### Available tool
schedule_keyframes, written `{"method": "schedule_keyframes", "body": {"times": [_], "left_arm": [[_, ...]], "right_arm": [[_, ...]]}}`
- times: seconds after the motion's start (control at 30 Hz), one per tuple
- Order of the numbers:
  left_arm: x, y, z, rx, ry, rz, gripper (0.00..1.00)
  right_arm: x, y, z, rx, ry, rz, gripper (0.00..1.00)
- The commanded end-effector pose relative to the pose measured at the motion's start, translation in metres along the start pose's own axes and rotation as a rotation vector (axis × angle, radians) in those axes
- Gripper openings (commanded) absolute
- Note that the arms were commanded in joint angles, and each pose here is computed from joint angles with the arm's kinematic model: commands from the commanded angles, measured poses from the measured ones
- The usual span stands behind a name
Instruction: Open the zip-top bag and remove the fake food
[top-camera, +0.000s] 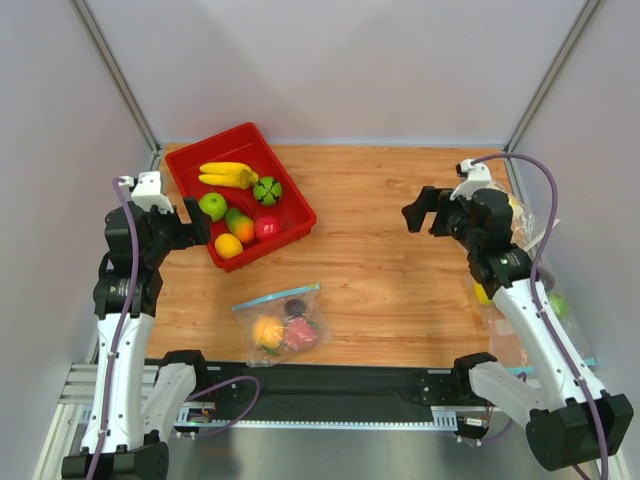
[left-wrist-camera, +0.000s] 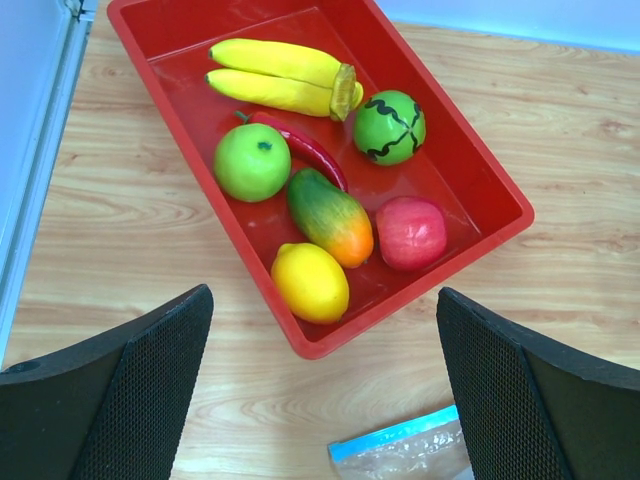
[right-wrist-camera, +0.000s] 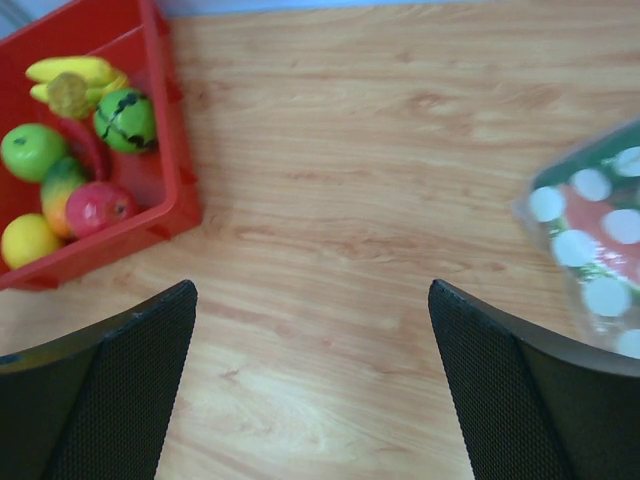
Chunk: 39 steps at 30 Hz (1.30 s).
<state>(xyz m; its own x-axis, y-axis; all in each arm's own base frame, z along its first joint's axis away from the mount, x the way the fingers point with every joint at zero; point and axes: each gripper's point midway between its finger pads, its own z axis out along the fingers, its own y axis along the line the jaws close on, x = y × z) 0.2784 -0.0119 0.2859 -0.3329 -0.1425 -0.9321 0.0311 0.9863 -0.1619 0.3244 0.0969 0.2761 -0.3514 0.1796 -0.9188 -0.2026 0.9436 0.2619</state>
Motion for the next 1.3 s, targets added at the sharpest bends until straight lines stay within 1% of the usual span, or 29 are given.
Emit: {"method": "schedule_keyframes", "body": {"times": [0.0, 0.1, 0.27, 0.3, 0.4, 0.5, 0.53, 0.8, 1.0, 1.2, 1.27], "left_arm": [[-0.015, -0.005, -0.004, 0.024, -0.048, 0.008, 0.99], [-0.015, -0.005, -0.004, 0.025, -0.048, 0.012, 0.99], [-0.016, -0.002, -0.005, 0.007, -0.049, 0.012, 0.99], [-0.016, -0.002, -0.005, 0.006, -0.049, 0.012, 0.99], [-0.015, -0.001, -0.004, 0.003, -0.046, 0.012, 0.99], [-0.015, -0.002, -0.004, 0.007, -0.043, 0.01, 0.99], [-0.015, -0.002, -0.004, 0.007, -0.044, 0.01, 0.99], [-0.015, -0.002, -0.005, 0.005, -0.048, 0.012, 0.99], [-0.015, -0.002, -0.004, 0.01, -0.044, 0.013, 0.99], [-0.014, -0.002, -0.003, 0.012, -0.041, 0.013, 0.99], [-0.014, -0.003, -0.003, 0.012, -0.041, 0.013, 0.99]], "right_arm": [[0.036, 0.034, 0.011, -0.201, 0.121, 0.084, 0.99], [0.067, 0.059, 0.019, -0.284, 0.211, 0.103, 0.98], [0.128, 0.118, 0.024, -0.432, 0.383, 0.102, 0.98], [0.138, 0.137, 0.021, -0.479, 0.407, 0.108, 0.98], [0.165, 0.168, 0.02, -0.549, 0.473, 0.107, 0.98], [0.182, 0.196, 0.019, -0.62, 0.53, 0.126, 0.97], [0.184, 0.203, 0.02, -0.646, 0.528, 0.129, 0.97], [0.22, 0.231, 0.027, -0.708, 0.607, 0.115, 0.94], [0.246, 0.244, 0.03, -0.721, 0.664, 0.09, 0.92], [0.267, 0.246, 0.036, -0.707, 0.711, 0.084, 0.88], [0.272, 0.246, 0.038, -0.706, 0.721, 0.084, 0.81]]}}
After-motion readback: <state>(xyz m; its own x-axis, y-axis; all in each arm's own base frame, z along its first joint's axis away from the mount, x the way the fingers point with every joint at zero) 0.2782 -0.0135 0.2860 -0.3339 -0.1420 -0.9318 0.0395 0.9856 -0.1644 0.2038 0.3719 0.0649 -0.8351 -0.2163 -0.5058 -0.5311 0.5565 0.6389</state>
